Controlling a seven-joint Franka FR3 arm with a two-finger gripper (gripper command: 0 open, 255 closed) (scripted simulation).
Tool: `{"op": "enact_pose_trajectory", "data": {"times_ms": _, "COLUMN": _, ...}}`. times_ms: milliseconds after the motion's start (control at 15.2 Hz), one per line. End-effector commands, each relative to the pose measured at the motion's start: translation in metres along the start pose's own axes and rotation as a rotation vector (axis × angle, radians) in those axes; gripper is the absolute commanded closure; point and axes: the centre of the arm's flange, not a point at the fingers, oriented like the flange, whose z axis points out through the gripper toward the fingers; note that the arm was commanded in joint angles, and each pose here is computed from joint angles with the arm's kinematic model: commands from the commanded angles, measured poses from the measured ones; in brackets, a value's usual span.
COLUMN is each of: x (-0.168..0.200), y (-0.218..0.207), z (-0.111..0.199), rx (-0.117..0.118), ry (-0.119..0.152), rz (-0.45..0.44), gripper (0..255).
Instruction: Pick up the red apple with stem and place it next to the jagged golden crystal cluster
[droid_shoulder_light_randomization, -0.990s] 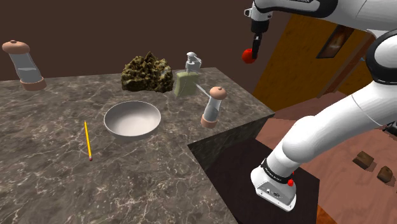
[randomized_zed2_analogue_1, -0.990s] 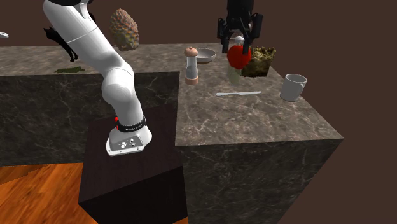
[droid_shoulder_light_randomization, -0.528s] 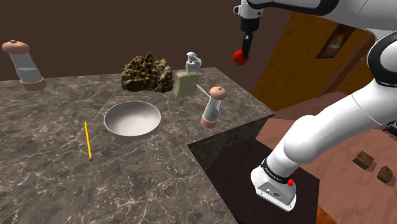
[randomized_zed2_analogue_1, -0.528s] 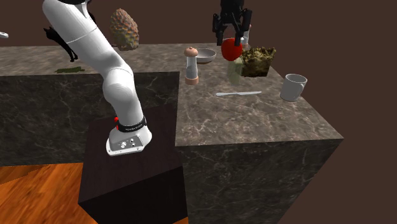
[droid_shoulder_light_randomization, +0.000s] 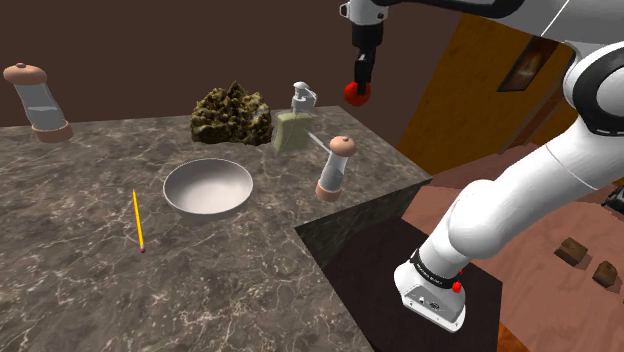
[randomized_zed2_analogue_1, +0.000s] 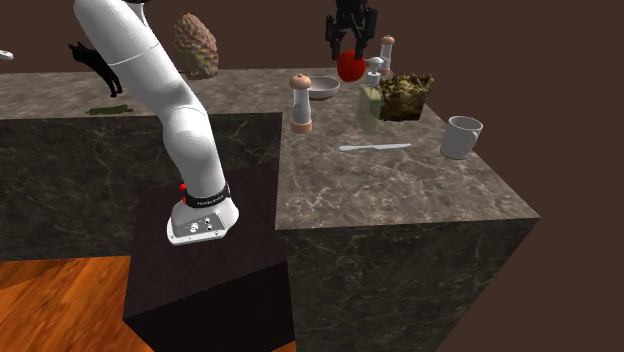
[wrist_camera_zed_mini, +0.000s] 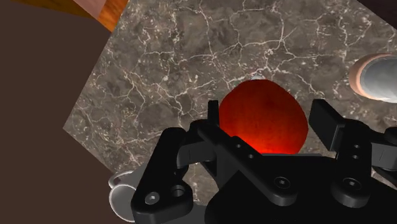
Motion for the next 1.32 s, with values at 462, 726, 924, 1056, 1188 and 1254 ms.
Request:
{"op": "enact_pose_trajectory", "data": {"times_ms": 462, "x": 0.061, "y": -0.096, "z": -0.036, "rx": 0.0, "ry": 0.0, "rz": 0.001, "gripper": 255}}
{"op": "enact_pose_trajectory", "data": {"times_ms": 726, "x": 0.088, "y": -0.139, "z": -0.052, "rx": 0.0, "ry": 0.0, "rz": 0.001, "gripper": 255}}
{"op": "enact_pose_trajectory", "data": {"times_ms": 924, "x": 0.108, "y": -0.171, "z": -0.064, "rx": 0.0, "ry": 0.0, "rz": 0.001, "gripper": 255}}
{"op": "enact_pose_trajectory", "data": {"times_ms": 1056, "x": 0.121, "y": -0.192, "z": -0.072, "rx": 0.0, "ry": 0.0, "rz": 0.001, "gripper": 255}}
{"op": "enact_pose_trajectory", "data": {"times_ms": 1188, "x": 0.135, "y": -0.214, "z": -0.074, "rx": 0.0, "ry": 0.0, "rz": 0.001, "gripper": 255}}
{"op": "enact_pose_trajectory", "data": {"times_ms": 1254, "x": 0.137, "y": -0.215, "z": -0.069, "rx": 0.0, "ry": 0.0, "rz": 0.001, "gripper": 255}}
